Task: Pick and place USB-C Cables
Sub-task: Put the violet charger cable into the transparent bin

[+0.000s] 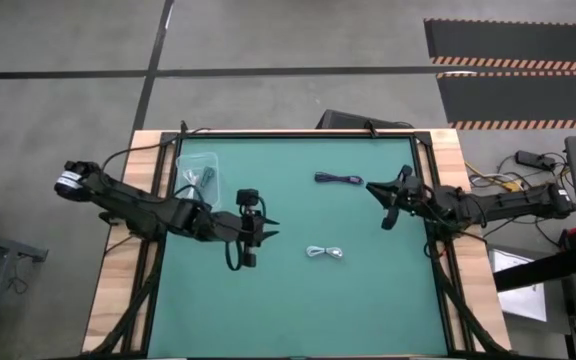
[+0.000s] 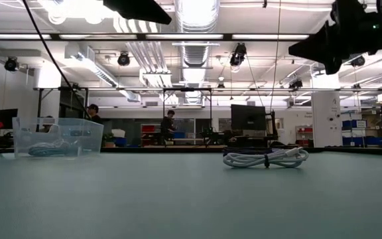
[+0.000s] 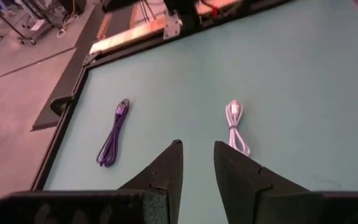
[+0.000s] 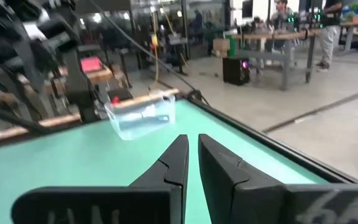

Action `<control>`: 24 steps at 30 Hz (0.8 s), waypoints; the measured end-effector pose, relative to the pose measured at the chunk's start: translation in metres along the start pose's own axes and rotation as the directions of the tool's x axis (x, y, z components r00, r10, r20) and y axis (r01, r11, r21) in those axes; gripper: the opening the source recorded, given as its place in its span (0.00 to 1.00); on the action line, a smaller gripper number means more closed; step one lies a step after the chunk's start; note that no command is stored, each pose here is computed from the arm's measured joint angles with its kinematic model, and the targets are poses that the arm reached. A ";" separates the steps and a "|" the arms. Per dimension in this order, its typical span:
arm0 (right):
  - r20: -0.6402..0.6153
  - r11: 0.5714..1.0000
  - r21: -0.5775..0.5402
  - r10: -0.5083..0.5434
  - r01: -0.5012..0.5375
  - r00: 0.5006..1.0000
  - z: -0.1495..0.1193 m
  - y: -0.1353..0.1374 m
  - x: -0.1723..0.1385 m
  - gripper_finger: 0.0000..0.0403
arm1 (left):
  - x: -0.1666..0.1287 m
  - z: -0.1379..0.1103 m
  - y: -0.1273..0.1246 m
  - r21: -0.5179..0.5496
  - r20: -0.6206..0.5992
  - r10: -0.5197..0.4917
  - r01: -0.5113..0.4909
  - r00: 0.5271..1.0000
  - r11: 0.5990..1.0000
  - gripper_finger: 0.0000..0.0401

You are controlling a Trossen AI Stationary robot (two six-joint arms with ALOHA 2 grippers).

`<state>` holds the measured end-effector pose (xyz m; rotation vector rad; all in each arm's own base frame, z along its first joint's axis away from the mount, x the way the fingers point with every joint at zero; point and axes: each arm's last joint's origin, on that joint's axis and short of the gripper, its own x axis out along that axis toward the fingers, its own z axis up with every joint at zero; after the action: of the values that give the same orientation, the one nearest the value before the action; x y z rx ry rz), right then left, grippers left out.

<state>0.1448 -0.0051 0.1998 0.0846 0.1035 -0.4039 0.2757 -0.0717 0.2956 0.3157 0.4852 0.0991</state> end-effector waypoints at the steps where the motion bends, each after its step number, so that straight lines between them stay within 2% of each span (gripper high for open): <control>1: -0.018 1.000 -0.012 -0.004 0.003 1.000 0.002 0.001 0.002 0.07 | 0.001 0.000 0.000 -0.007 0.015 0.002 -0.002 1.000 1.000 0.19; 8: -0.135 0.995 -0.079 -0.073 0.062 0.988 0.019 0.006 0.014 0.07 | 0.003 -0.011 -0.003 -0.062 0.126 0.020 -0.012 0.992 0.998 0.19; 16: -0.314 0.975 -0.162 -0.195 0.150 0.929 0.036 -0.001 0.032 0.07 | 0.005 -0.021 -0.005 -0.098 0.199 0.034 -0.014 0.979 0.995 0.19; 24: -0.440 0.974 -0.198 -0.187 0.108 0.878 0.034 -0.016 0.059 0.07 | 0.006 -0.024 -0.006 -0.103 0.210 0.036 -0.015 0.977 0.995 0.19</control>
<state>0.1956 -0.0458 0.2260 0.0034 0.6145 -0.5220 0.2695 -0.0698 0.2711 0.2300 0.2641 0.1132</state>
